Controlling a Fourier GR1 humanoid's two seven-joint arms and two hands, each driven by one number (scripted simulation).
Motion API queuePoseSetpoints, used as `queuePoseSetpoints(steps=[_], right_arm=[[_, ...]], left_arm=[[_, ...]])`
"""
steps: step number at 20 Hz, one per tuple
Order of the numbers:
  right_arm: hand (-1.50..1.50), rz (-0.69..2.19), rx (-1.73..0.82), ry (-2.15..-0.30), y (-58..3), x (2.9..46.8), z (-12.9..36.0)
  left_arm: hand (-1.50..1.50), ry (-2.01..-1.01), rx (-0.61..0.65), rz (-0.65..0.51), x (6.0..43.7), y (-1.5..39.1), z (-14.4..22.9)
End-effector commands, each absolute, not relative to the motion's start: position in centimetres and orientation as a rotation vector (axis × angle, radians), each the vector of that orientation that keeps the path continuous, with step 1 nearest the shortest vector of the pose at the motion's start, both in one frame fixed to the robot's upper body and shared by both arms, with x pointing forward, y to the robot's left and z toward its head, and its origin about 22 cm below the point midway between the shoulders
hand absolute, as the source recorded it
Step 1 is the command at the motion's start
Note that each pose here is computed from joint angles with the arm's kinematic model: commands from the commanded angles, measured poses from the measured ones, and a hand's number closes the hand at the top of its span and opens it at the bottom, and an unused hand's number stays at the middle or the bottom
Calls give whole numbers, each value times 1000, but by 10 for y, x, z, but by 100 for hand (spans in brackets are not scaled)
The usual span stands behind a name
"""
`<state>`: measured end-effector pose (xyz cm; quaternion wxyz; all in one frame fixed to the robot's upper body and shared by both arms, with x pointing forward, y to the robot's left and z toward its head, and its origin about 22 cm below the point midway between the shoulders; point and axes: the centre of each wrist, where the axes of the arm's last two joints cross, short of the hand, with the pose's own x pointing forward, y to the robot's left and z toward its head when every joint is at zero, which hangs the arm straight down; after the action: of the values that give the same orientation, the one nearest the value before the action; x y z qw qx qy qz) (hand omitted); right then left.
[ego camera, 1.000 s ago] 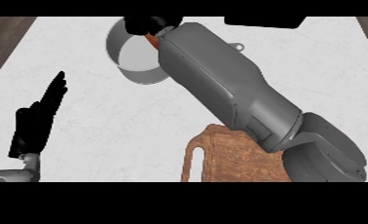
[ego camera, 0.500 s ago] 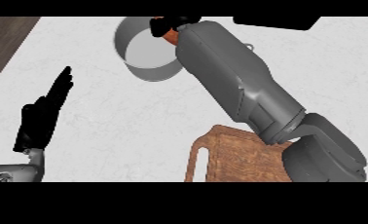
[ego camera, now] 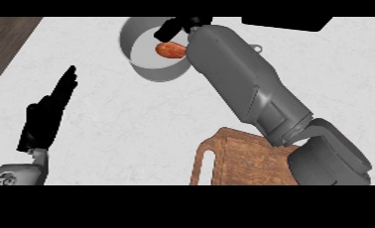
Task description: Pick the sweet potato from the cutting board and place it in the pot
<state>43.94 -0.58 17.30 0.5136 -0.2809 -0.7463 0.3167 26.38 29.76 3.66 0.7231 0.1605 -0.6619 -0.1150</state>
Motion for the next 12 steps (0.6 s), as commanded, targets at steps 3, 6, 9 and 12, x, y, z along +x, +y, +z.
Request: queuePoseSetpoints(steps=[3, 6, 9, 12], right_arm=[[-150, 407, -478, -1993, -2, 437, 199], [-150, 316, -388, -2002, -9, 439, 194], [-150, 315, -304, -1975, -13, 443, 195], [-150, 333, -207, -1941, -16, 444, 189]], left_arm=[[0, -1454, 342, -233, 256, 302, 30], [0, -1454, 355, -240, 262, 301, 36], [0, -1435, 381, -210, 261, 310, 25], [0, -1432, 388, -188, 258, 304, 18]])
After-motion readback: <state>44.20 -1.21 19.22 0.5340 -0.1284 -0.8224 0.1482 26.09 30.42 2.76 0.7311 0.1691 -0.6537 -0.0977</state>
